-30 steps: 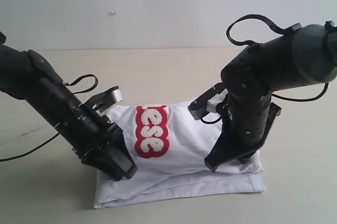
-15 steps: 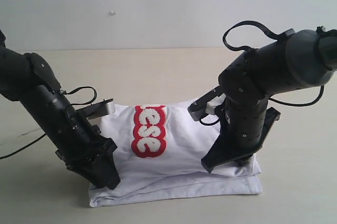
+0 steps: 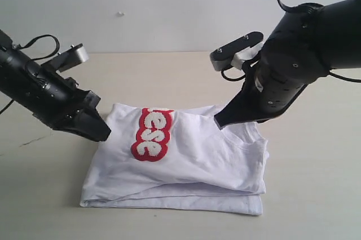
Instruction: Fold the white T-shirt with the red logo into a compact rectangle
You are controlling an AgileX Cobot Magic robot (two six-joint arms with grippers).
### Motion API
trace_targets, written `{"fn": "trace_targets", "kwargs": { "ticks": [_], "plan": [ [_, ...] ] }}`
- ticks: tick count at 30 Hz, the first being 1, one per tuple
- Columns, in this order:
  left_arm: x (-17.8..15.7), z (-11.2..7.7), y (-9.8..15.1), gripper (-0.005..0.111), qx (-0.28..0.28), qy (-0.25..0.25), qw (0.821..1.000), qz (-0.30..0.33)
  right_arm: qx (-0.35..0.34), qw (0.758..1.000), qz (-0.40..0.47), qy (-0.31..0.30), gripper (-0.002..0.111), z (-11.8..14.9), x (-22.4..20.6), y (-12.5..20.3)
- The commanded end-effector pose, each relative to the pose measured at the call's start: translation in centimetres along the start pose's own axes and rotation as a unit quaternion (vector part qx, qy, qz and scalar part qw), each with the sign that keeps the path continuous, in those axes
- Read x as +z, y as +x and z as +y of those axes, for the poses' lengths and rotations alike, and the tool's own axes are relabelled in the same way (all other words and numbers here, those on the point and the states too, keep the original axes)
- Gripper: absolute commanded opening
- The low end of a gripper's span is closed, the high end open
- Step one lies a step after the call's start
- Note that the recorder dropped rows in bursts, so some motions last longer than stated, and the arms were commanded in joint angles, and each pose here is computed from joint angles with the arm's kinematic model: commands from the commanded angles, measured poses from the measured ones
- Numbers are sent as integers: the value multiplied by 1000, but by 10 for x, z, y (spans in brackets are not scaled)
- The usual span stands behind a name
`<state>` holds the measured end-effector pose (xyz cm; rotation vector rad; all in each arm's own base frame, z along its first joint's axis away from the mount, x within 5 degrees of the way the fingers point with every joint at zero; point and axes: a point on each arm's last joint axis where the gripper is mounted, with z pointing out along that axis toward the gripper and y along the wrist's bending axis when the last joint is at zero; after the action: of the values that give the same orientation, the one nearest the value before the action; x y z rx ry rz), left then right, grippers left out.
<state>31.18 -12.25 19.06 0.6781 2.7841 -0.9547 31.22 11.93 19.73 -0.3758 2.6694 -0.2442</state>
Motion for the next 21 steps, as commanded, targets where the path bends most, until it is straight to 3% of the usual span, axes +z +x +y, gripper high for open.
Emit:
{"fn": "trace_targets", "kwargs": {
  "ticks": [1,6,11,21],
  "plan": [
    [-17,-15,6,0,14,7,1000,-21,29,999,-30,9,0,-5,-10,-5],
    [-43,-26,22,0,23,-80,986,-146,61,993,-102,-5,0,-15,-45,-12],
    [-71,-36,54,0,20,-163,948,-273,61,982,-180,0,0,-29,-83,-3],
    [-100,-56,105,0,15,-200,895,-399,60,967,-247,-4,0,-39,-100,48]
  ]
}}
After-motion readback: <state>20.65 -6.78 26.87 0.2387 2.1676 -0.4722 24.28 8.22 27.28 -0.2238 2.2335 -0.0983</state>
